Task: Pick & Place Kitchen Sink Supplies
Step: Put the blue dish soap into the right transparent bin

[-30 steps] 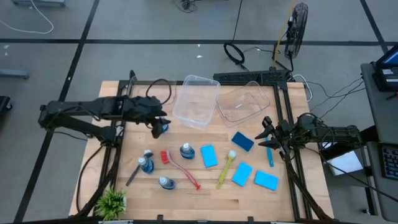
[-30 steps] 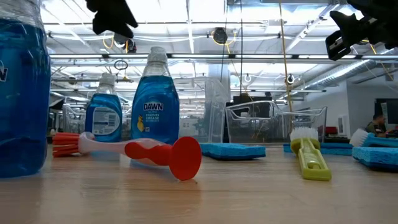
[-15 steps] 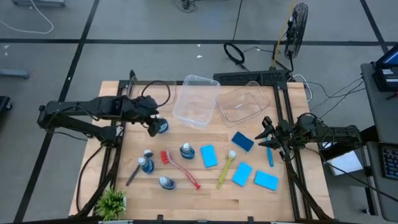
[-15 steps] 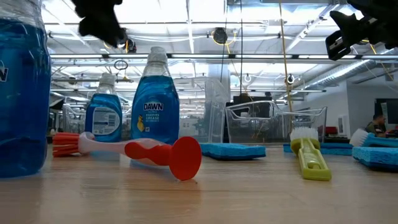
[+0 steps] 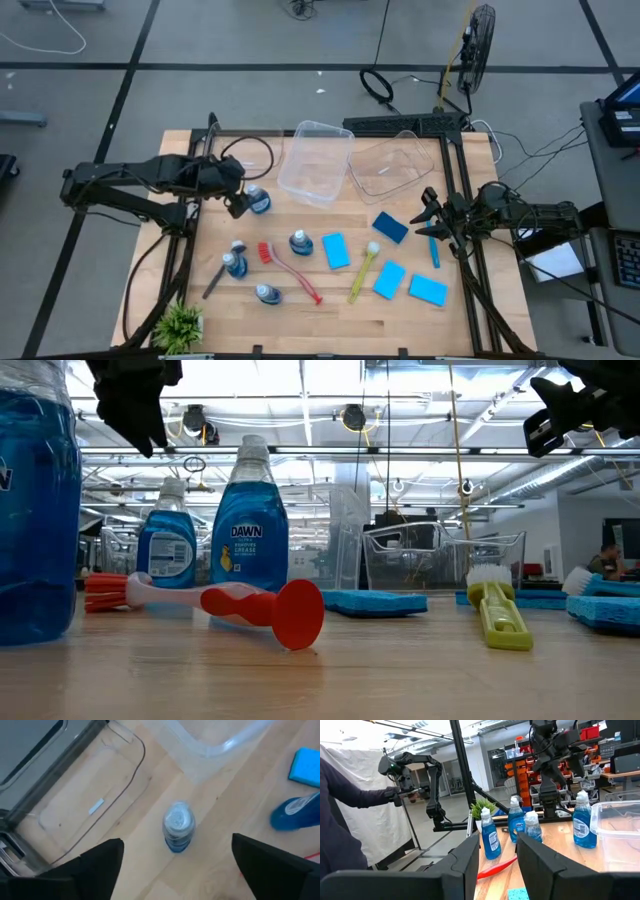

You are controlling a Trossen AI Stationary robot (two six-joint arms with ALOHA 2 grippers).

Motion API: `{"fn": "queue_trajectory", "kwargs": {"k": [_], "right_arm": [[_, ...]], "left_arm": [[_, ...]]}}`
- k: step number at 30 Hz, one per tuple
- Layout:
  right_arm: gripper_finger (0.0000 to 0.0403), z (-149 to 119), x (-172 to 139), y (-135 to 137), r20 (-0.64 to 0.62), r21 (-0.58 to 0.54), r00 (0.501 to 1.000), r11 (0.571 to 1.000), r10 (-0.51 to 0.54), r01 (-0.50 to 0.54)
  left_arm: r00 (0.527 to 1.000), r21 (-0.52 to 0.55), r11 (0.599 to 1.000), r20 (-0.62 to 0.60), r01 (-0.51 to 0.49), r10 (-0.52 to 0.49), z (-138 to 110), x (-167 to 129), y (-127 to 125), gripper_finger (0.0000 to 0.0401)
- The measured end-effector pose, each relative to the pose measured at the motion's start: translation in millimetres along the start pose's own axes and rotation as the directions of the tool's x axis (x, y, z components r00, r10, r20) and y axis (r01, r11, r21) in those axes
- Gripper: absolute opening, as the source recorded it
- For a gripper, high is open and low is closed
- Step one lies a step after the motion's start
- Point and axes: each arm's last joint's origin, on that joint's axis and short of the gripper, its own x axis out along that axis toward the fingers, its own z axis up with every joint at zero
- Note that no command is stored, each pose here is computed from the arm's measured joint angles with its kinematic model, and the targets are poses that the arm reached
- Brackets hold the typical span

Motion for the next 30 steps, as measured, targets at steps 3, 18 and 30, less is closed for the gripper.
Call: {"fn": "queue_trajectory", "kwargs": {"k": [3,18,30], "right_arm": [[0.0116,0,0,0,0.000,0.000,1.000,1.000,0.000,0.000],[0.0116,0,0,0,-0.001,-0.002,1.000,1.000,0.000,0.000],[0.0116,0,0,0,0.000,-0.053,1.000,0.999,0.000,0.000]], "left_arm": [[0.999,0.027,0.999,-0.001,-0.033,0.033,0,2,0,0.0386],[0.995,-0.058,0.994,0.023,-0.096,0.097,2,5,0,0.0378],[0.994,-0.079,0.995,0.080,-0.065,0.071,-1,24,-7,0.0371]]}}
